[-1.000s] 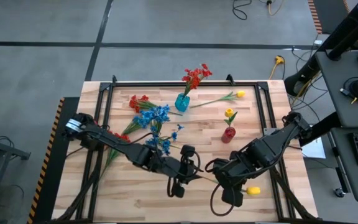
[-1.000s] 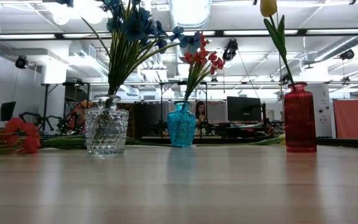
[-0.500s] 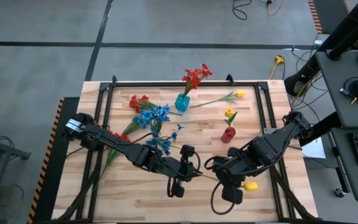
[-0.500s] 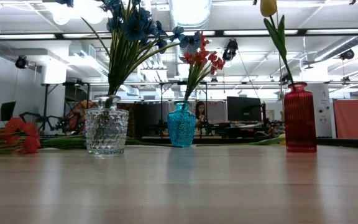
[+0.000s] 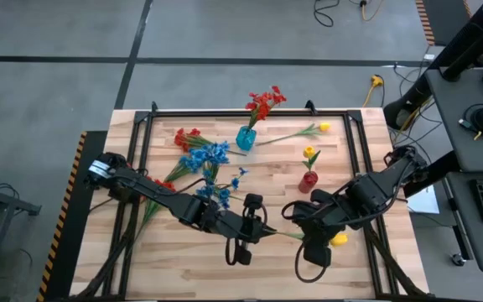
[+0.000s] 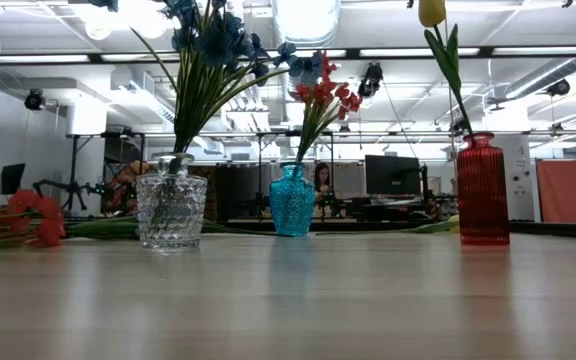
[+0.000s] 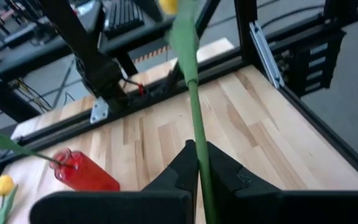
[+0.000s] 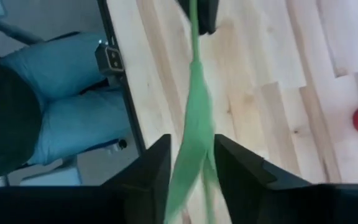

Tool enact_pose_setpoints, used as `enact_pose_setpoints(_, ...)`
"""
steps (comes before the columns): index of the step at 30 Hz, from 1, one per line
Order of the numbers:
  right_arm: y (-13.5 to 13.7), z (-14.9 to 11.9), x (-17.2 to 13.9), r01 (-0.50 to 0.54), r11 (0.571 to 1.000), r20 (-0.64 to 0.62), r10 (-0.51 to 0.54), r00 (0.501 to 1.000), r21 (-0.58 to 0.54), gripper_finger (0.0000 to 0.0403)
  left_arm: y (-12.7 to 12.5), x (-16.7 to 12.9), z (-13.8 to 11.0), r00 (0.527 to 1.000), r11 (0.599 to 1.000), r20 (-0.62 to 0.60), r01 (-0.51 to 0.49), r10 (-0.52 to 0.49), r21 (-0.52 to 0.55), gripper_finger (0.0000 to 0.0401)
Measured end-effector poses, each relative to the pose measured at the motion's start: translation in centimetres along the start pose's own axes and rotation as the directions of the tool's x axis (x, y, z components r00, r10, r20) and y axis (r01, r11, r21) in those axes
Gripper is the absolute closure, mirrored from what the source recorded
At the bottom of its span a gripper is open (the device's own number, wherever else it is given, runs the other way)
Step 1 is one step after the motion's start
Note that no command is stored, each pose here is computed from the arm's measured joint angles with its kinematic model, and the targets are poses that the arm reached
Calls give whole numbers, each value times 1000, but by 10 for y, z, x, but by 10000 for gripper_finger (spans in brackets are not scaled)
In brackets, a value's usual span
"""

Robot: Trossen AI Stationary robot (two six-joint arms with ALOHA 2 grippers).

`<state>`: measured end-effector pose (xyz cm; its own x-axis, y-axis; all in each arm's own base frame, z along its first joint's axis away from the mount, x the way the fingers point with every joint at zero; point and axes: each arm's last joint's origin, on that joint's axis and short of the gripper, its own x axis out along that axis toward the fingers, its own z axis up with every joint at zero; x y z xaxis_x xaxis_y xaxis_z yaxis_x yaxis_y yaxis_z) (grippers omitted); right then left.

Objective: Sort flowers into vase by color
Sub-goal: Put the bottom yellow flower into the red vase

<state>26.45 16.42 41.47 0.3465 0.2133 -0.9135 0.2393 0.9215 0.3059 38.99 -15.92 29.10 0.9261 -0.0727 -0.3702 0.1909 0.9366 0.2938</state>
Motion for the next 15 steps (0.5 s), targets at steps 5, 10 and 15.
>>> enact_pose_setpoints(5, -6, -4, -15, -1, 1000, 53, 1, 999, -2, 244, 2, 0, 4, 998, 999, 41, -37, 37, -6, 401)
enact_pose_setpoints(10, -13, -13, -41, 35, 999, 218, -33, 975, -10, 229, 4, 0, 6, 992, 992, 41, -122, 123, -8, 401)
enact_pose_setpoints(15, -18, -38, -77, 122, 992, 473, -91, 877, -34, 227, 6, -3, 9, 988, 989, 56, -145, 145, -17, 401)
